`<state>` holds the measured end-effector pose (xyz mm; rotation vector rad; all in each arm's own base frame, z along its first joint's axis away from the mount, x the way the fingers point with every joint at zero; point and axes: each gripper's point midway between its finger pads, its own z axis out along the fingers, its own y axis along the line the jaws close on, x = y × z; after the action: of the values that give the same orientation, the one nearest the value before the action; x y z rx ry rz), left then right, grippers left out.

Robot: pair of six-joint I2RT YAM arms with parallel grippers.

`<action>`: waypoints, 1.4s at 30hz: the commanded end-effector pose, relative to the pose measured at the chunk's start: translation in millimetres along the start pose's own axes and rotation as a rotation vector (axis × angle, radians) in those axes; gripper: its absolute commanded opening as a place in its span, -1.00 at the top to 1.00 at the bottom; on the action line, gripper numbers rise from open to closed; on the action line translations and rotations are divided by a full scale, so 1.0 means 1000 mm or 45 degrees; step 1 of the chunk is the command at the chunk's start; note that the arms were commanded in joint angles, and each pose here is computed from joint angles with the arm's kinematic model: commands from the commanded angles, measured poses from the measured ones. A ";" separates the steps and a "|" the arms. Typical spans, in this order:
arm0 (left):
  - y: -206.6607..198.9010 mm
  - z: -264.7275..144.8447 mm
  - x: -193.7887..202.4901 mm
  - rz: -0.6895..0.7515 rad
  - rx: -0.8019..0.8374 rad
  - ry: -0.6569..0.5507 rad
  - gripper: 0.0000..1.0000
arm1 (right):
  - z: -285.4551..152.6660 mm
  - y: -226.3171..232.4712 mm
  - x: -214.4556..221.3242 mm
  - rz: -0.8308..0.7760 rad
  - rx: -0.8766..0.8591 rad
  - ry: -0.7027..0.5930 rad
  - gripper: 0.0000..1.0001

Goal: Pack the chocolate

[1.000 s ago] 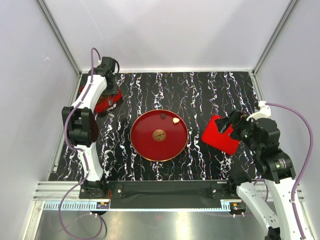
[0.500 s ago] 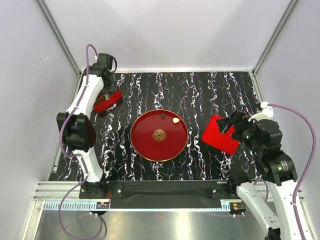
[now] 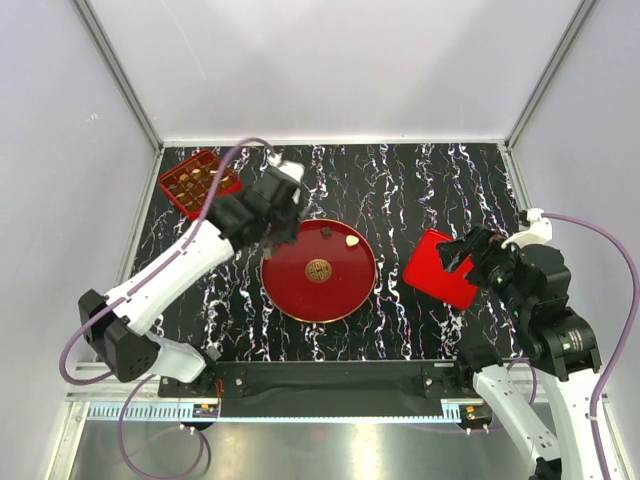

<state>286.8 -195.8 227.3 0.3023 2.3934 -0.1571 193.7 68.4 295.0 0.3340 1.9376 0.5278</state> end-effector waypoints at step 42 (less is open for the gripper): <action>-0.055 0.087 0.064 0.180 -0.106 0.176 0.23 | -0.009 0.002 -0.014 -0.003 -0.002 -0.082 -0.99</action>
<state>275.4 -248.4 95.7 0.4981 2.5612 0.0599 187.4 65.7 296.4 0.3462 1.9332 0.5262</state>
